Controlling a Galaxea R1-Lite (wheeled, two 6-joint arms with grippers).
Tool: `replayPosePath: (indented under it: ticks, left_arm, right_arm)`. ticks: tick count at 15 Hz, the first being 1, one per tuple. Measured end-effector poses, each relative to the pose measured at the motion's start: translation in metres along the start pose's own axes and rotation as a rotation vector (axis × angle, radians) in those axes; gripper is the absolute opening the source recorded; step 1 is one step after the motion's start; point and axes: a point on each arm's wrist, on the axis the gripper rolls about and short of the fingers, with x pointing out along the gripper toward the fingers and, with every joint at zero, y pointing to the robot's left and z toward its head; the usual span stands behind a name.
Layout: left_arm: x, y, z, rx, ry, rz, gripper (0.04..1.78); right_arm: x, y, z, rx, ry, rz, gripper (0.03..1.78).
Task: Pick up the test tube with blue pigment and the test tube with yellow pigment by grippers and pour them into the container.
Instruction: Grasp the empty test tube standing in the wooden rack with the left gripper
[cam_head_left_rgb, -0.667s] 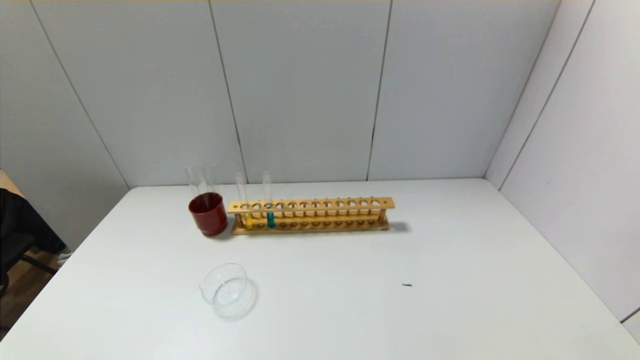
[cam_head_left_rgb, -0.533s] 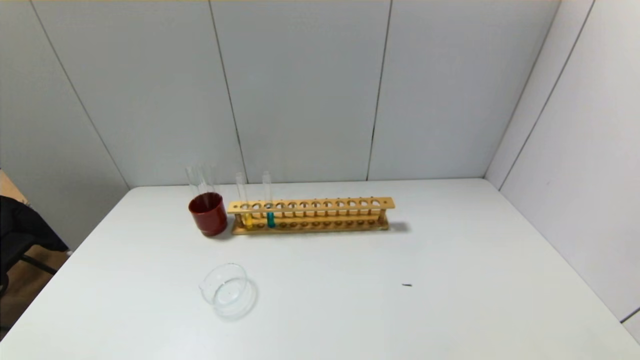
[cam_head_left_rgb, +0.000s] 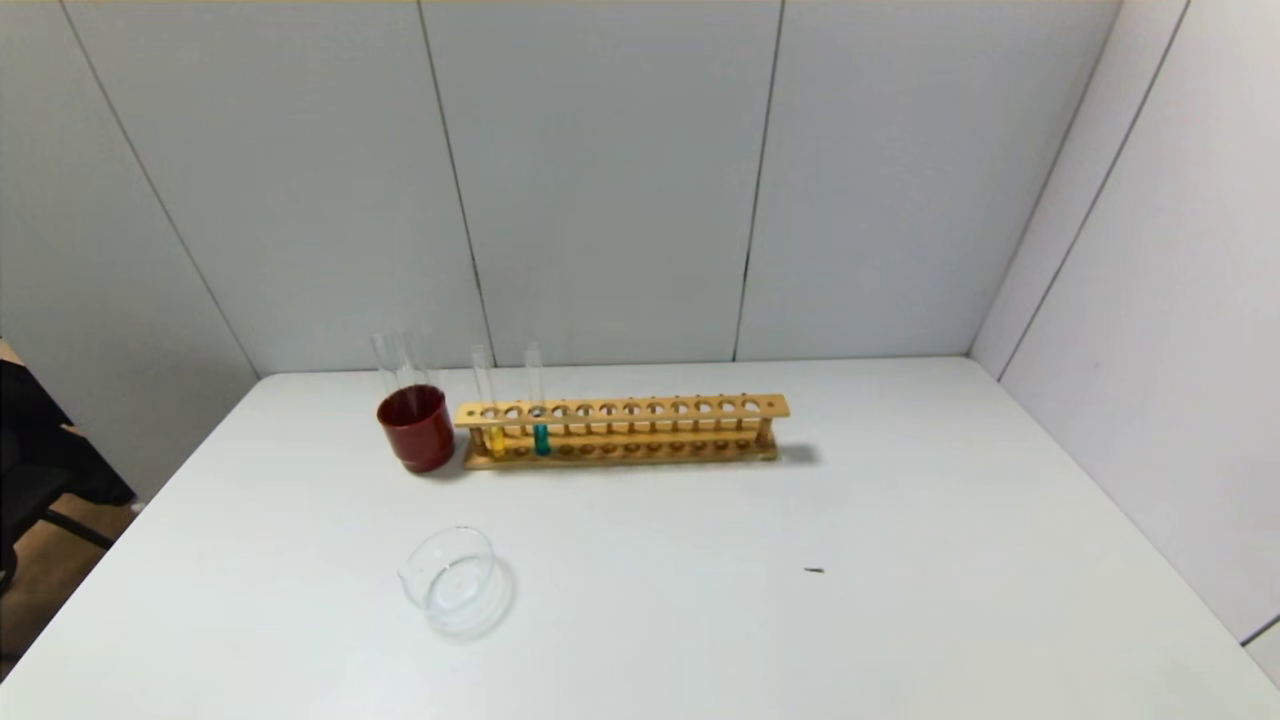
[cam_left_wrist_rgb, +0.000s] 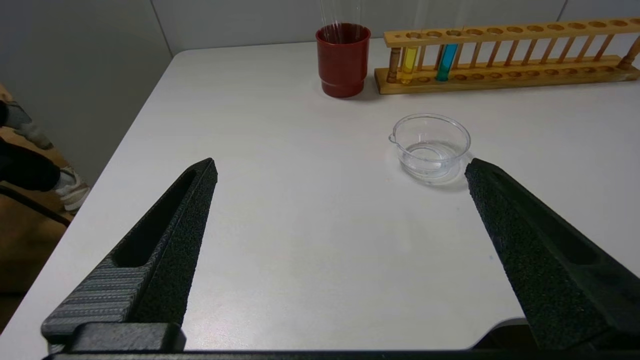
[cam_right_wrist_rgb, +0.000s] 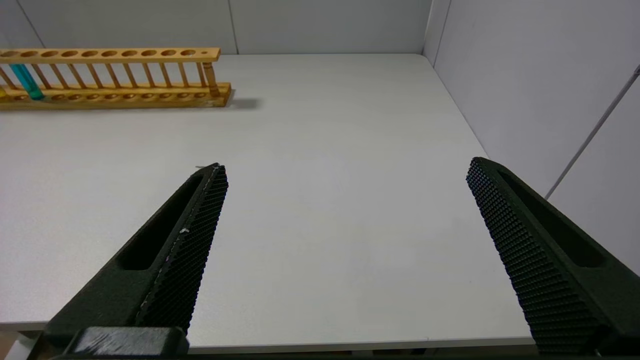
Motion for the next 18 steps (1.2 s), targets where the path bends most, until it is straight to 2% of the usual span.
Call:
replayPosePath:
  ticks: [3, 5, 8, 11, 13, 15, 18]
  left_arm:
    - [-0.001, 0.0, 0.004, 0.041, -0.021, -0.019, 1.75]
    - [-0.008, 0.0, 0.022, 0.043, -0.069, -0.032, 1.75]
    - [-0.035, 0.0, 0.074, 0.049, -0.136, -0.06, 1.75]
    - [-0.045, -0.001, 0.13, 0.052, -0.096, -0.087, 1.75]
    - [-0.028, -0.001, 0.167, 0.052, -0.04, -0.097, 1.75]
    - [0.006, 0.0, 0.197, 0.05, 0.021, -0.107, 1.75]
    - [0.077, 0.0, 0.219, 0.038, 0.091, -0.166, 1.75]
  right_arm:
    - [0.0, 0.0, 0.0, 0.0, 0.0, 0.0, 1.75]
    - [0.0, 0.0, 0.0, 0.0, 0.0, 0.0, 1.75]
    - [0.0, 0.0, 0.0, 0.0, 0.0, 0.0, 1.75]
    - [0.0, 0.0, 0.0, 0.0, 0.0, 0.0, 1.75]
    - [0.0, 0.0, 0.0, 0.0, 0.0, 0.0, 1.75]
    - [0.0, 0.0, 0.0, 0.0, 0.0, 0.0, 1.75]
    - [0.0, 0.0, 0.0, 0.0, 0.0, 0.0, 1.75]
